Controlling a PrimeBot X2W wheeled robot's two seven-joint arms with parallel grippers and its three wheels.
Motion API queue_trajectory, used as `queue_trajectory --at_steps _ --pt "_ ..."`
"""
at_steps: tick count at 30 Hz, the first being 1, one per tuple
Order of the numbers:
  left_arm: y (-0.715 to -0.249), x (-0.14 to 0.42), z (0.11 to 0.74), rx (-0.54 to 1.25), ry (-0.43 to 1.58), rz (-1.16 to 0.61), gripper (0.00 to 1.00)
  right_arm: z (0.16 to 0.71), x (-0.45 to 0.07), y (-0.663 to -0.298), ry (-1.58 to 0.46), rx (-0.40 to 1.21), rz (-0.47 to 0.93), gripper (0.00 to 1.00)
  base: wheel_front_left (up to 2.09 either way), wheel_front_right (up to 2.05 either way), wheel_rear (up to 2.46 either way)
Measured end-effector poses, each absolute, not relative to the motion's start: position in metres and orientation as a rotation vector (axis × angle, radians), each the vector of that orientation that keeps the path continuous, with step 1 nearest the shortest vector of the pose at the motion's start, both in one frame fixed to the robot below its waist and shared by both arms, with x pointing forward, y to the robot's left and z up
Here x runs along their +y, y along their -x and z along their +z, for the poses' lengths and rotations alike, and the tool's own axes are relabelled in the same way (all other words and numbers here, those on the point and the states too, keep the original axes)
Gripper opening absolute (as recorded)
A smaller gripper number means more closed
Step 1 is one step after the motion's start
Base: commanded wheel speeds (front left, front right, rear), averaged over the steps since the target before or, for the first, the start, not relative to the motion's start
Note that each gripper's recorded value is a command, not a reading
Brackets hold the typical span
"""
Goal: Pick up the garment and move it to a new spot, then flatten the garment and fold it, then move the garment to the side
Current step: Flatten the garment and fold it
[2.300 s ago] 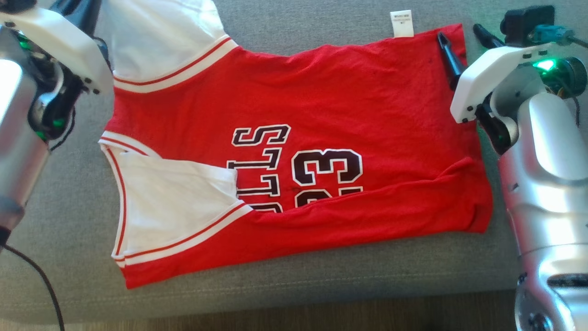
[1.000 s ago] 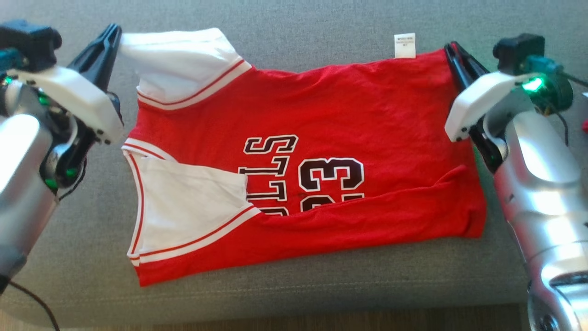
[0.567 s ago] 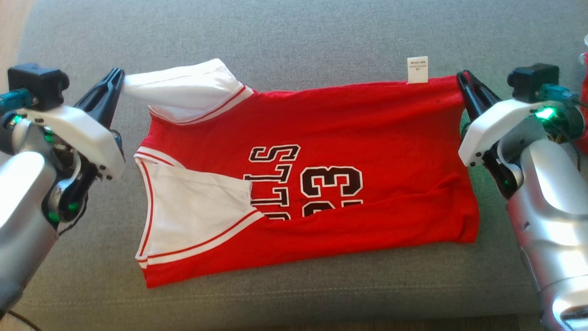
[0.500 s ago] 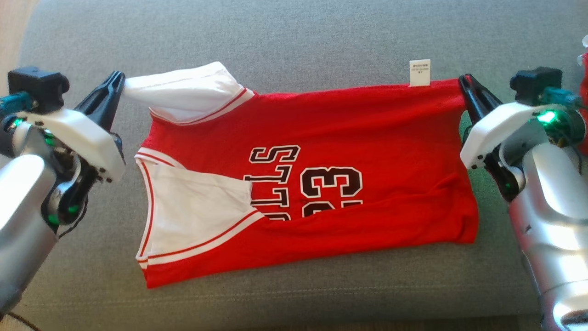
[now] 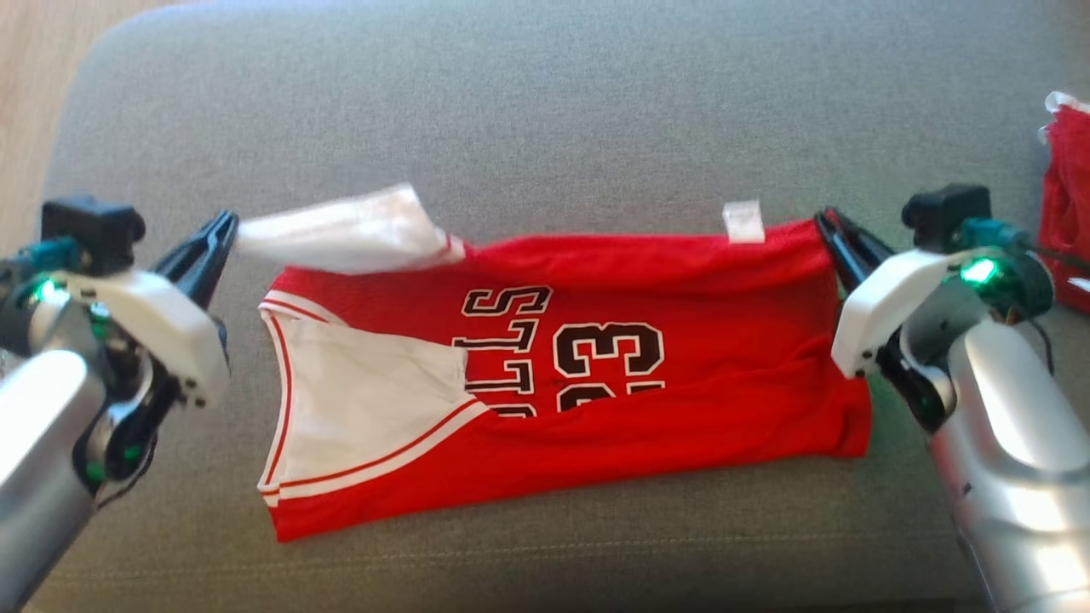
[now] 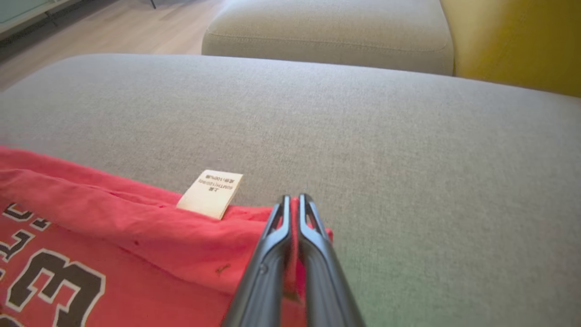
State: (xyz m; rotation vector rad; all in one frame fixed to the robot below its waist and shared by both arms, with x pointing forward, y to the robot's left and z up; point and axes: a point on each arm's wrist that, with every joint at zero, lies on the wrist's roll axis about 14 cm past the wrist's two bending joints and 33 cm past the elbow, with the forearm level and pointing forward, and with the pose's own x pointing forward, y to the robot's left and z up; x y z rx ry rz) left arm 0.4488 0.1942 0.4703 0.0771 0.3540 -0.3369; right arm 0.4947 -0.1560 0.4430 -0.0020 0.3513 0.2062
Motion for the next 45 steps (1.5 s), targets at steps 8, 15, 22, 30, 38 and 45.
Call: queue_trajectory --at_steps 8,15,22,30,38,45 --pt "-0.414 0.195 0.458 0.438 -0.108 -0.375 0.00 0.431 -0.164 -0.472 0.049 0.440 0.225 0.00 0.00 0.00 0.00" --pt "-0.389 0.199 0.449 0.511 -0.137 -0.397 0.00 0.434 -0.166 -0.466 0.055 0.466 0.231 0.00 0.00 0.00 0.00" --pt "-0.362 0.201 0.439 0.586 -0.158 -0.423 0.00 0.430 -0.174 -0.451 0.077 0.535 0.233 0.00 0.00 0.00 0.00" --pt "-0.344 0.198 0.428 0.650 -0.173 -0.450 0.00 0.430 -0.175 -0.441 0.099 0.585 0.244 0.00 0.00 0.00 0.00" --pt "-0.333 0.192 0.425 0.670 -0.179 -0.468 0.00 0.426 -0.179 -0.422 0.109 0.632 0.248 0.00 0.00 0.00 0.00" --pt "-0.312 0.191 0.414 0.752 -0.154 -0.468 0.69 0.426 -0.185 -0.409 0.109 0.658 0.236 1.00 0.00 0.00 0.00"
